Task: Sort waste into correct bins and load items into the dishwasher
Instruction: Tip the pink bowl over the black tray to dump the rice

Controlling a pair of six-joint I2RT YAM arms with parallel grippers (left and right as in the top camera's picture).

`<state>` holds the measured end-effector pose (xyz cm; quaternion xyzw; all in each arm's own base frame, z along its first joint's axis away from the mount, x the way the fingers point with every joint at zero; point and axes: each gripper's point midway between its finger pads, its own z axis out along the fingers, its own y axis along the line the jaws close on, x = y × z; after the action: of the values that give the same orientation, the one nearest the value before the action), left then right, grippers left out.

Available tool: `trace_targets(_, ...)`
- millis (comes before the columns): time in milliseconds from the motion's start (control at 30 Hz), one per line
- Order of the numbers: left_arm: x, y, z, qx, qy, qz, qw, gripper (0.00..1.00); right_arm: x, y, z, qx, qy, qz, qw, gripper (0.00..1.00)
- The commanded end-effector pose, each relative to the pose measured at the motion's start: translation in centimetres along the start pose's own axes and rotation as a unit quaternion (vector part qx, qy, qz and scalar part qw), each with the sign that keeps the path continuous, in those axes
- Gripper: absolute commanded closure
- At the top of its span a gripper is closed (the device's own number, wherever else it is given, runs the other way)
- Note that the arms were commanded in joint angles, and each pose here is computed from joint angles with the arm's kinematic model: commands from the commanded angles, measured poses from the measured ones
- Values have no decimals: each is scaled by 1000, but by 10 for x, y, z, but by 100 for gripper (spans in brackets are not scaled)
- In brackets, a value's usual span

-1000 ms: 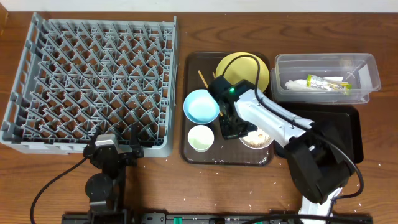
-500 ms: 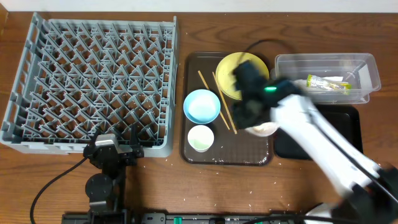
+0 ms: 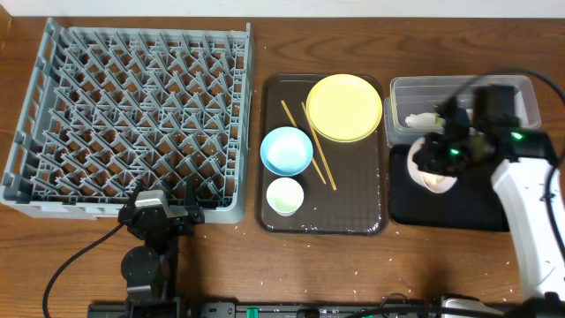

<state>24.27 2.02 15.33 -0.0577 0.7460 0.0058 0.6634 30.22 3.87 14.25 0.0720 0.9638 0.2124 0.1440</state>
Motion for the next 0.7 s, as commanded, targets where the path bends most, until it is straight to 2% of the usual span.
trace_targets(0,16,3,2,-6,18,3,1000,5,4,11,-9,-143,-20,-7,989,99)
trace_targets(167,16,3,2,-6,18,3,1000,5,5,-5,-20,-222,-60,36,972,99)
trace_targets(333,16,3,2,-6,18,3,1000,5,2,-15,-40,-321,-131,63,936,99)
trace_targets(533,16,3,2,-6,18,3,1000,5,3,-39,-62,-391,-214,109,889,98)
trace_targets(667,16,3,2,-6,18,3,1000,5,2,-50,-73,-404,-244,122,873,98)
